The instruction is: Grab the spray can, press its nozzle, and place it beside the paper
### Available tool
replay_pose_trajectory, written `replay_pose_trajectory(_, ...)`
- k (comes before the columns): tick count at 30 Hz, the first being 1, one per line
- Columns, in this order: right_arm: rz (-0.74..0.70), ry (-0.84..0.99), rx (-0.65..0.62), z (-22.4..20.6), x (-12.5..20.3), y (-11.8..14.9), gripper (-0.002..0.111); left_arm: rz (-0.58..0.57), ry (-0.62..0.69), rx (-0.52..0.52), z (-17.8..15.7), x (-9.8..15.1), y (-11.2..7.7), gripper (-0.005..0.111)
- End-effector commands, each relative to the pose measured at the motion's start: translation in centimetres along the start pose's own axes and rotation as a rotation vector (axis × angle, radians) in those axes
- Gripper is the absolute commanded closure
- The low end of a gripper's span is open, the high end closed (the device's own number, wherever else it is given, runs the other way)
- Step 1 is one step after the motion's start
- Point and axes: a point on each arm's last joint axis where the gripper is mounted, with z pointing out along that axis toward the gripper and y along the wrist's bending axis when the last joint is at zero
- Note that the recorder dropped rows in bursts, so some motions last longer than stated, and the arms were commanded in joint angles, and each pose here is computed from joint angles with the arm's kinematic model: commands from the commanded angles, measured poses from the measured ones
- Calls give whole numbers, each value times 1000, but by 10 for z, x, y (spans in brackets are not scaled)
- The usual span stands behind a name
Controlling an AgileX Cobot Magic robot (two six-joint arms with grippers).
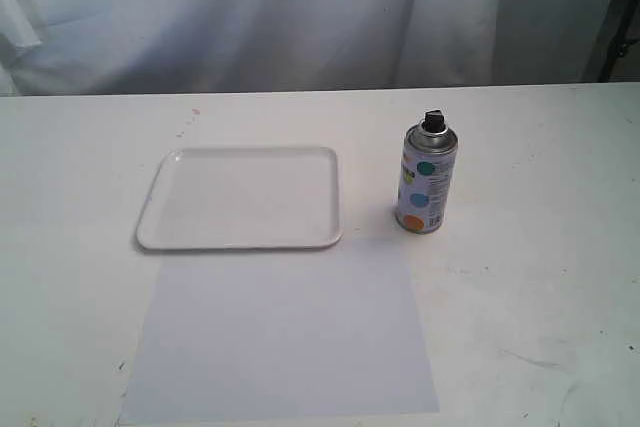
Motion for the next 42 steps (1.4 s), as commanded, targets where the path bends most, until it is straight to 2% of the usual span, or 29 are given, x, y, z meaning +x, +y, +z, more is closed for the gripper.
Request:
replay_pose_trajectory(1, -4, -5, -1, 0, 1, 0, 108, -2, 1, 6, 0, 1, 0, 107)
replay_pose_trajectory(5, -6, -14, 0, 0, 0, 0, 108, -2, 1, 6, 0, 1, 0, 107)
replay_pose_trajectory(7, -6, -130, 6, -1, -11, -1, 108, -2, 1, 6, 0, 1, 0, 107)
replay_pose_trajectory(9, -6, -320, 15, -5, -27, -1, 108, -2, 1, 6, 0, 1, 0, 107)
replay_pose_trajectory(10, -6, -484, 23, -10, -41, -2, 108, -2, 1, 6, 0, 1, 0, 107)
replay_pose_trajectory(14, -6, -705, 34, -22, -58, -3, 108, -2, 1, 6, 0, 1, 0, 107)
replay_pose_trajectory(20, -4, -739, 36, -24, -60, -3, 108, -2, 1, 6, 0, 1, 0, 107)
replay_pose_trajectory(27, 31, -919, 49, -36, -71, -5, 108, -2, 1, 6, 0, 1, 0, 107)
replay_pose_trajectory(30, 39, -926, 50, -37, -73, -6, 108, -2, 1, 6, 0, 1, 0, 107)
replay_pose_trajectory(33, 40, -944, 45, -47, -91, -5, 108, -2, 1, 6, 0, 1, 0, 107)
replay_pose_trajectory(37, -6, -859, 50, -56, -130, -4, 108, -2, 1, 6, 0, 1, 0, 107)
replay_pose_trajectory(42, -9, -732, 43, -37, -177, -4, 108, -2, 1, 6, 0, 1, 0, 107)
